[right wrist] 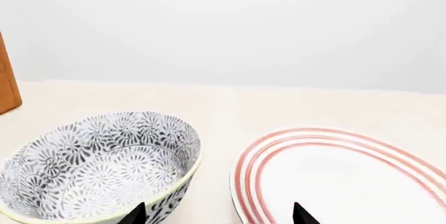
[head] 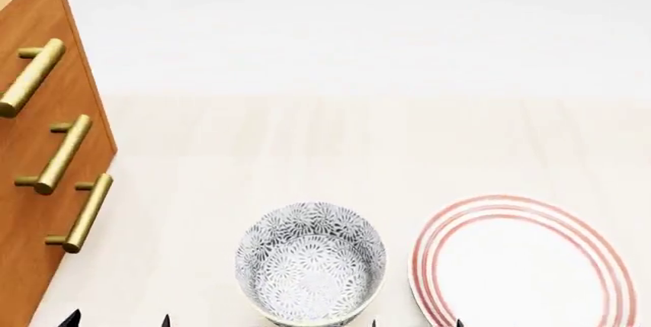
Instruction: Open the top drawer of the cabinet.
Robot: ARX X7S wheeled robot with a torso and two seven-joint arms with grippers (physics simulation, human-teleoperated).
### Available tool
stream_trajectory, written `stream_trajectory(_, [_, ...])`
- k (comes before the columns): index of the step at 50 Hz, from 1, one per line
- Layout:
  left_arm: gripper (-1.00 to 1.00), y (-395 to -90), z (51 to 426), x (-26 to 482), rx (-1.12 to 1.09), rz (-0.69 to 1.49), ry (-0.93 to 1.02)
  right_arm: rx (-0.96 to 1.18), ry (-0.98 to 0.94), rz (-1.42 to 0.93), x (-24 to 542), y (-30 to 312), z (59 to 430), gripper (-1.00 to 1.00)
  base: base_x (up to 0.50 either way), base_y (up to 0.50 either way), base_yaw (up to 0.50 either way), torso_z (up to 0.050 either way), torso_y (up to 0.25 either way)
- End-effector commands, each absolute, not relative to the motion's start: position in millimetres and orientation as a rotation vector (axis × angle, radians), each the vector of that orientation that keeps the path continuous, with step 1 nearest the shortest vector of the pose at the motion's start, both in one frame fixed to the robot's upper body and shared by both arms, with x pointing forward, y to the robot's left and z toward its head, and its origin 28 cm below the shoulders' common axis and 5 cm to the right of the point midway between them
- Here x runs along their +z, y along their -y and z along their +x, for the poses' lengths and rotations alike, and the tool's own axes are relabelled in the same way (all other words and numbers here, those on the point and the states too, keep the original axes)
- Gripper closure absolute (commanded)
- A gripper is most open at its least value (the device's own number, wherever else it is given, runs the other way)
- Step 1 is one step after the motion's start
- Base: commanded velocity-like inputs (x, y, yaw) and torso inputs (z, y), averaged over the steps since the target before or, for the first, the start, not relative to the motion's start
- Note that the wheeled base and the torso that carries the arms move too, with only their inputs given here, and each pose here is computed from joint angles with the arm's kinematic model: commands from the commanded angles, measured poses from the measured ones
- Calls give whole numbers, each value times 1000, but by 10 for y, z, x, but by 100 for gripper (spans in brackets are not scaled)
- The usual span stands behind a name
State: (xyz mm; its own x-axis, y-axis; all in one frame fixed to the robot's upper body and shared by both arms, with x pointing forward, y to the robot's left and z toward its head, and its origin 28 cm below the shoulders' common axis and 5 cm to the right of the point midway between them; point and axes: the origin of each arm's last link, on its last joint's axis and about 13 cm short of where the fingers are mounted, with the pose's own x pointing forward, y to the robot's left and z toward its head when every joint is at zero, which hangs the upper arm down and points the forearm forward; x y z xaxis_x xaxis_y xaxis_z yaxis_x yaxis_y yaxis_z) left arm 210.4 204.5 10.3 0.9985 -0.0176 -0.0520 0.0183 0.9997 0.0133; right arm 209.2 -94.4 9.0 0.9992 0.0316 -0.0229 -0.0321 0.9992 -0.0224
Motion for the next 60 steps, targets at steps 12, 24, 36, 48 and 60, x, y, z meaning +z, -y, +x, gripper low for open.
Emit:
stream_trajectory(12, [-100,-2045,2113,102,-18,8,-41,34,-20,-17,94,937,2097,-100,0,333,0,0,0])
stream_trajectory(24, [-100,-2021,2183,90,-64,326,-62,29,-31,-19,94,935,2091,-100,0,0,0,0,0])
stream_trajectory(36, [-100,-2075,2536,293,-130,708,16,29,-35,-14,93,927,2090,-100,0,0,0,0,0])
stream_trajectory(48, [-100,-2082,2739,411,-155,938,58,30,-38,-10,89,929,2084,-100,0,0,0,0,0])
stream_trajectory(60, [-100,-2058,2856,425,-177,1119,65,31,-41,-6,86,929,2092,-100,0,0,0,0,0])
